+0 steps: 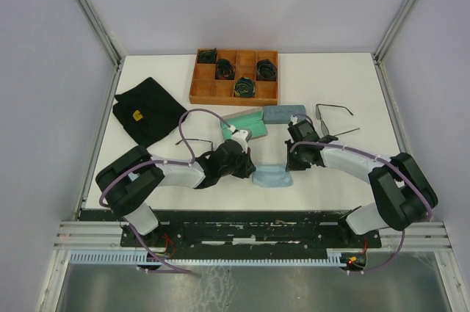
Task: Organize the sunglasses
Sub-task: Place the glasses cleaning cloth at the center of the board.
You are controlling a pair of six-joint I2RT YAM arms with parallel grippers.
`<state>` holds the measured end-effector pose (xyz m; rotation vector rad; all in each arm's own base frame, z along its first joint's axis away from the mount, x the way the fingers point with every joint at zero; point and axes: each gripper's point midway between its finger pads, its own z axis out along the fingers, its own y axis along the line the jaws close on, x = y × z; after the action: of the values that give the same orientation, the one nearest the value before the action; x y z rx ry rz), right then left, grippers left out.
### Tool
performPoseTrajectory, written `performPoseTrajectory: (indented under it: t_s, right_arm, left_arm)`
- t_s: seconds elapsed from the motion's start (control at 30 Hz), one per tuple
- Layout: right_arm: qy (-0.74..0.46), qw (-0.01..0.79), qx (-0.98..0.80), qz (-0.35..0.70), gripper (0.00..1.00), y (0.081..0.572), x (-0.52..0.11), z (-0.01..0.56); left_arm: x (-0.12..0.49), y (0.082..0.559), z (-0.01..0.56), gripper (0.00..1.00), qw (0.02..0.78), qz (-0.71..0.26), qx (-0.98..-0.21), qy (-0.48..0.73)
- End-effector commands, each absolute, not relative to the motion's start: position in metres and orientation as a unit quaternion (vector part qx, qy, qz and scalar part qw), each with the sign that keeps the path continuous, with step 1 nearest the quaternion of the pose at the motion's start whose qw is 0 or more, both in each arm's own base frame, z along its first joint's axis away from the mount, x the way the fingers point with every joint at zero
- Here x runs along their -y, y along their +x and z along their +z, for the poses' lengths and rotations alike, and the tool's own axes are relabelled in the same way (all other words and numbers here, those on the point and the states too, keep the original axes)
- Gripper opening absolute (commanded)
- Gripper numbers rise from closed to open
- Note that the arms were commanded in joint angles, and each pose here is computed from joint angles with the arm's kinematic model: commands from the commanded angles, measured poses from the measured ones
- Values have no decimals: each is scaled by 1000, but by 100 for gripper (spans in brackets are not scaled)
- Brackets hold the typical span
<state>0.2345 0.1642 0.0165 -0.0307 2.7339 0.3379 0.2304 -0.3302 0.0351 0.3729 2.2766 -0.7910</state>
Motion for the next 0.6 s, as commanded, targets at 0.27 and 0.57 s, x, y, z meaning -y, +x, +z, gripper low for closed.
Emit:
performPoseTrajectory:
  t_s: [0.27, 0.57]
  right_arm:
    - [-17, 228, -965, 129, 37, 259, -174, 28]
    - [-29, 216, -970, 106, 41, 247, -161, 27]
  left_arm:
    - [346, 241, 41, 3, 354, -327, -864, 143]
    - [345, 241, 40, 3, 354, -326, -865, 141]
